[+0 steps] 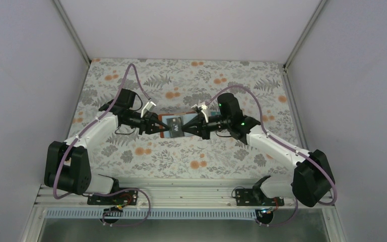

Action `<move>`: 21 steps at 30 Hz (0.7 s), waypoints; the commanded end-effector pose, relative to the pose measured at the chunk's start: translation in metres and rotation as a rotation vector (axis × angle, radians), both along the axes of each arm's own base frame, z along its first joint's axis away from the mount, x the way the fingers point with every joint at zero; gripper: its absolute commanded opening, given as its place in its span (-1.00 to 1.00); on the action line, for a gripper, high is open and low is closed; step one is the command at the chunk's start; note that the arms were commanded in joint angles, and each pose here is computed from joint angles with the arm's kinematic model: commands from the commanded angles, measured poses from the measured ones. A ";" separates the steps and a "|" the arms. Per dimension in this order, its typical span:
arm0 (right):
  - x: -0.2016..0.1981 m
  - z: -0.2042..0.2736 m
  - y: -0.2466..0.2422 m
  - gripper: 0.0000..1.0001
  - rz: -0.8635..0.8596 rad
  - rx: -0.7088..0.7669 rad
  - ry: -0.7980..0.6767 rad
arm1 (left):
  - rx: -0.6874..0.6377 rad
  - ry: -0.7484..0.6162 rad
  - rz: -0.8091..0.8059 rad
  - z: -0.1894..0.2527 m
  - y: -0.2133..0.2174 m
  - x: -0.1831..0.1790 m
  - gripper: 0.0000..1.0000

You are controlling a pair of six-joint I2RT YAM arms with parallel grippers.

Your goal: Take the credit cards out of the card holder

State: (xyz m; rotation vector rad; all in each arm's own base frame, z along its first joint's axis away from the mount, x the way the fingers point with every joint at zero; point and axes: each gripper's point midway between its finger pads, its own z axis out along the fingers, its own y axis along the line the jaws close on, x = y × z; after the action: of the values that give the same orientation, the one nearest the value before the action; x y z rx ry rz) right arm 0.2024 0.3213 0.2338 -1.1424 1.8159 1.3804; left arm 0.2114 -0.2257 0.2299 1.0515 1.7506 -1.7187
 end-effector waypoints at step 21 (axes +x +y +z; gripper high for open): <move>0.007 0.014 -0.024 -0.92 -0.068 0.019 -0.058 | -0.017 -0.051 -0.008 0.005 -0.001 0.000 -0.95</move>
State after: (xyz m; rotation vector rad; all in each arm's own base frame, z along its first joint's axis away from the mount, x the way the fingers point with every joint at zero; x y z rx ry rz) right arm 0.2083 0.3084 0.2368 -1.1014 1.8281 1.3375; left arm 0.2106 -0.2272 0.2298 1.0615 1.7466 -1.7169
